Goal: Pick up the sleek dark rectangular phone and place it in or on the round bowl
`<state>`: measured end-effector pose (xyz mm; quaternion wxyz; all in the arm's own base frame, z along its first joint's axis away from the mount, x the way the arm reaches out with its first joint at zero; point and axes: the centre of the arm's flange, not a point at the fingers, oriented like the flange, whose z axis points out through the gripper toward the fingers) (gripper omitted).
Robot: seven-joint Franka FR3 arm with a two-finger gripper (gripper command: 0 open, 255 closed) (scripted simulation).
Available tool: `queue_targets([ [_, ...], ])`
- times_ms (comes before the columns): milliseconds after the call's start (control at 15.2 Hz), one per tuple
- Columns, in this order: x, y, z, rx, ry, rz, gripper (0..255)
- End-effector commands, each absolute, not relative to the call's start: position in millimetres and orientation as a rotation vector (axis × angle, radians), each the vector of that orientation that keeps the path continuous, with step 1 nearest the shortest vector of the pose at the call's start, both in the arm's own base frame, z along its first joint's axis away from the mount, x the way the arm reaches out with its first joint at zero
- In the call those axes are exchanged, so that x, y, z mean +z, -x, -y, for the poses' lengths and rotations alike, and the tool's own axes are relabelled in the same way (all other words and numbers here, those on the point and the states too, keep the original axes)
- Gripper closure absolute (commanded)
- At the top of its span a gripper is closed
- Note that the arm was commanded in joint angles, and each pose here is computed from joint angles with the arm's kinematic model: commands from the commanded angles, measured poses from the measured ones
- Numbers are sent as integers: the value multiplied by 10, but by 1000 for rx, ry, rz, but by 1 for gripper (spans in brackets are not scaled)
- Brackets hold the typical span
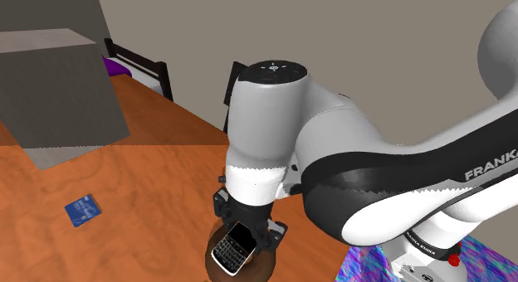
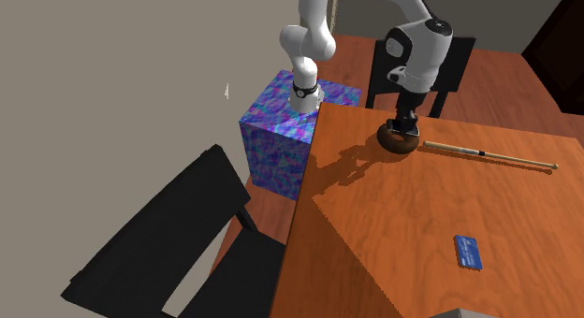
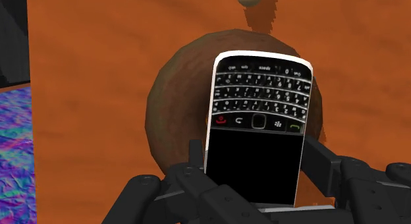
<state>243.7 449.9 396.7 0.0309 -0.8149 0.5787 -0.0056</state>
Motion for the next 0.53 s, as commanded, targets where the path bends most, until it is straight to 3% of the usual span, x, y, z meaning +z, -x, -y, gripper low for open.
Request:
queue_targets([
  [0,3856,-2433,-4494,-17,2511,-1782,255],
  [462,3836,-2433,-4494,-17,2511,-1782,255],
])
